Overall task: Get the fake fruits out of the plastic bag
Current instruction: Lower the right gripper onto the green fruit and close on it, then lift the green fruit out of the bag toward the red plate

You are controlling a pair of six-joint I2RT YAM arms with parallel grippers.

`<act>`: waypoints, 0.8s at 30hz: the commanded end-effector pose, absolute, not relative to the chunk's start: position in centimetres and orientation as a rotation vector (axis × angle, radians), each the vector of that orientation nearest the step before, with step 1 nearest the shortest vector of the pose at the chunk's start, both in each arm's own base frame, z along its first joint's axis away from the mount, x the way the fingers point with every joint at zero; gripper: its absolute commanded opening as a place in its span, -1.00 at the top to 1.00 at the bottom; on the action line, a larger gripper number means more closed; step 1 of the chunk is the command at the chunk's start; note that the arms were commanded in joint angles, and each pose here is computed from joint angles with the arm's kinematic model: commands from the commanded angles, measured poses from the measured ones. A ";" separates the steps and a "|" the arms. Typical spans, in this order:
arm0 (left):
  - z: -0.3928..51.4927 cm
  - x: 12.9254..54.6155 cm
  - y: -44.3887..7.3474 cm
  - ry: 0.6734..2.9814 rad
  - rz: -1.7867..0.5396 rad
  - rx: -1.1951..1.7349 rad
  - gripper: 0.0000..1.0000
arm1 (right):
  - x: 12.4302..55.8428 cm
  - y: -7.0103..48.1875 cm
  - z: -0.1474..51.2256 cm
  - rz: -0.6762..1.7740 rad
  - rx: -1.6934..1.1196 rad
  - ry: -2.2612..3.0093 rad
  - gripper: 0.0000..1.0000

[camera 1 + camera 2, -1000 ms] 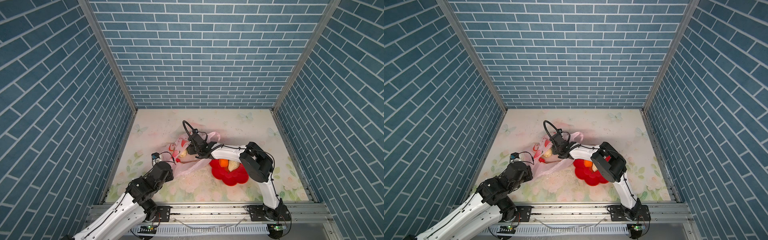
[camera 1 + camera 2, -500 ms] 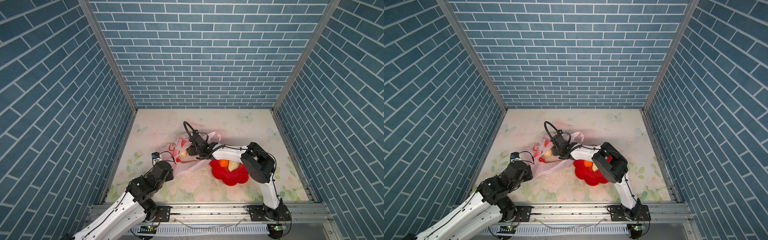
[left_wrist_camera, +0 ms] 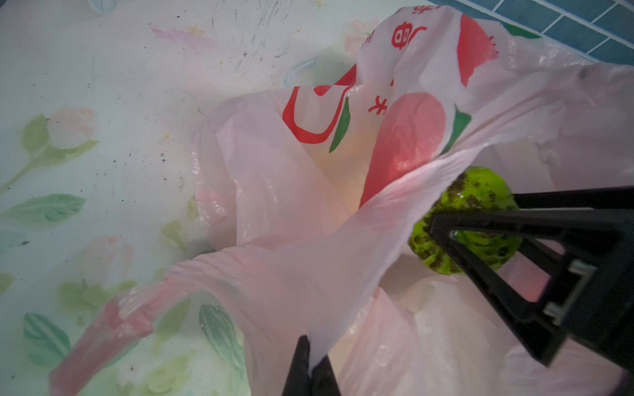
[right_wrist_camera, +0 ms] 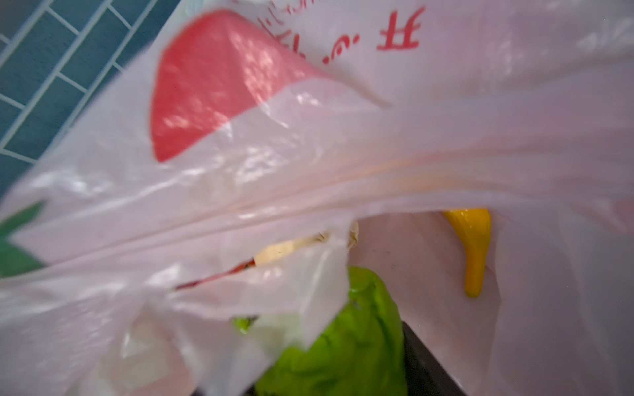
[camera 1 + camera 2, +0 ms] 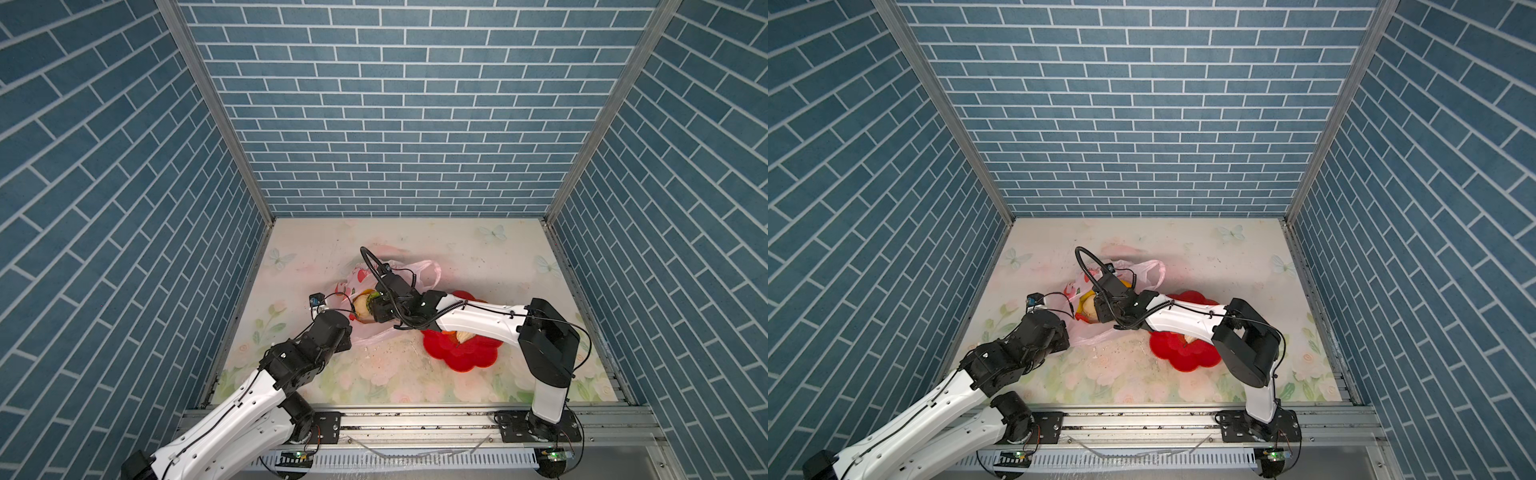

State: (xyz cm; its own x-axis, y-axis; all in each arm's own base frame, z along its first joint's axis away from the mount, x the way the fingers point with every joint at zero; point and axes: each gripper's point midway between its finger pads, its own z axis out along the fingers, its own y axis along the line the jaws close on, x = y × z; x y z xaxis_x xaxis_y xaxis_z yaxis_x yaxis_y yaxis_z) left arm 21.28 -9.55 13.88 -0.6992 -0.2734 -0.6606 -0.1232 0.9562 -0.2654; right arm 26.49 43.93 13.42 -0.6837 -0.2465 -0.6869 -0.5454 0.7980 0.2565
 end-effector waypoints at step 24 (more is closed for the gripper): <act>15.2 21.3 -8.7 2.285 -0.247 -0.282 1.00 | 22.9 35.8 27.0 0.626 -0.632 2.153 0.33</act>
State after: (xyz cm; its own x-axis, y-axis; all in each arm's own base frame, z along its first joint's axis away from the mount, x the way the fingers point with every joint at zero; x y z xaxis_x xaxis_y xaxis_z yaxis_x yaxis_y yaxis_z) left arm 21.22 -8.94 15.18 -0.6570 -0.2959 -0.6934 -0.1221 0.9494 -0.2895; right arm 22.97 38.33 27.80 -0.5744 -0.1824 -0.7980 -0.6349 0.7146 0.2936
